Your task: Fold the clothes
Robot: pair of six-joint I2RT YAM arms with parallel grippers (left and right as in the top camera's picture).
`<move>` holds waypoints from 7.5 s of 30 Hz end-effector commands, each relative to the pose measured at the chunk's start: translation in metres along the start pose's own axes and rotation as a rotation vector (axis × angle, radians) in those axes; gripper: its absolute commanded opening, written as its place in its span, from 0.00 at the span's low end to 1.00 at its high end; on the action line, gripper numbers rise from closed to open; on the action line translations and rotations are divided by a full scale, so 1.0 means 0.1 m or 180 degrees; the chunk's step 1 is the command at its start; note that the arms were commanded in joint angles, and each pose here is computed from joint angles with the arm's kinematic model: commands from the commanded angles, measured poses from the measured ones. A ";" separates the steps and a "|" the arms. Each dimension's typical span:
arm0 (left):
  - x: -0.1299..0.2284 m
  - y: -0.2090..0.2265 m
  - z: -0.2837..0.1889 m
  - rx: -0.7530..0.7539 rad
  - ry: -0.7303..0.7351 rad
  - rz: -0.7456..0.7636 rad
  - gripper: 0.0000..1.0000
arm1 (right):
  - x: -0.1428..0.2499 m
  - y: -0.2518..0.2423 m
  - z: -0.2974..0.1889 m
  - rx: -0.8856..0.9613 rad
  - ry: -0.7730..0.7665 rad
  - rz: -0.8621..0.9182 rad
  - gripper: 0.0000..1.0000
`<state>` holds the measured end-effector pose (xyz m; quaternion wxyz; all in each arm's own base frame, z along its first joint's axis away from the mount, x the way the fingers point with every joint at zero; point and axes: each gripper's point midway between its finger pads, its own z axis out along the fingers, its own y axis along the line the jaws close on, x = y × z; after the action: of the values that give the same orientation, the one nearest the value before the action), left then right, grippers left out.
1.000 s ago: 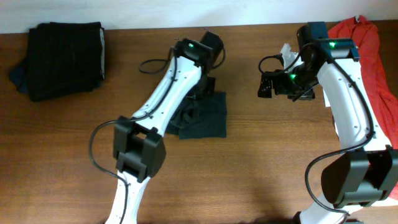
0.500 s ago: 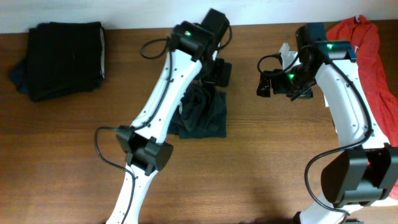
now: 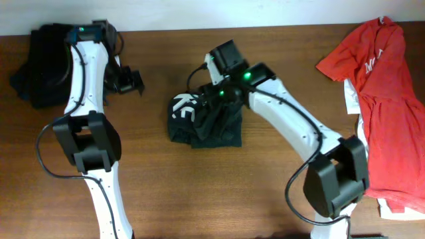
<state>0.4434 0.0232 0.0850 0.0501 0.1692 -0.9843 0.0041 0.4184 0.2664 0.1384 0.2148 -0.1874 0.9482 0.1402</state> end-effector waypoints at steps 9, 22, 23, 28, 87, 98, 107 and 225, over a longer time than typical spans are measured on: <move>0.27 -0.31 0.38 -0.0031 0.0293 0.0274 0.99 | 0.04 -0.53 0.69 0.0820 -0.0006 0.0235 0.18; 0.54 -0.57 -0.45 -0.0235 -0.0328 0.0630 0.99 | 0.13 -0.56 -0.72 -0.0515 0.0896 0.0398 0.99; 0.49 -0.49 -0.46 -0.0224 -0.0341 0.0564 0.99 | 0.20 -0.41 -0.73 -0.0610 0.1004 0.0331 0.99; 0.45 -0.29 -0.45 -0.0237 -0.0282 0.0412 0.99 | 0.52 -0.07 -0.45 0.0119 0.1349 0.0337 0.99; 0.45 -0.42 -0.45 -0.0137 -0.0314 0.0479 0.99 | 1.59 -1.58 -0.15 0.0990 0.2172 0.1287 0.23; 1.14 -1.72 -0.34 0.0618 -0.0099 0.1578 0.01 | 0.92 -1.58 -0.25 -0.0254 0.1336 0.1442 0.06; 1.63 -2.09 0.83 0.1019 0.0325 0.1740 0.01 | 1.12 -1.08 0.29 -0.0747 0.1316 0.1255 0.04; 0.83 -1.93 0.47 0.1933 -0.0794 0.1223 0.99 | 0.83 -2.64 -0.98 0.1084 0.0140 0.2128 0.99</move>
<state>0.4290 -0.1657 0.0727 -0.1513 0.0104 -0.9530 0.2621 0.4325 0.0003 0.1370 0.1744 0.1357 0.9737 0.0558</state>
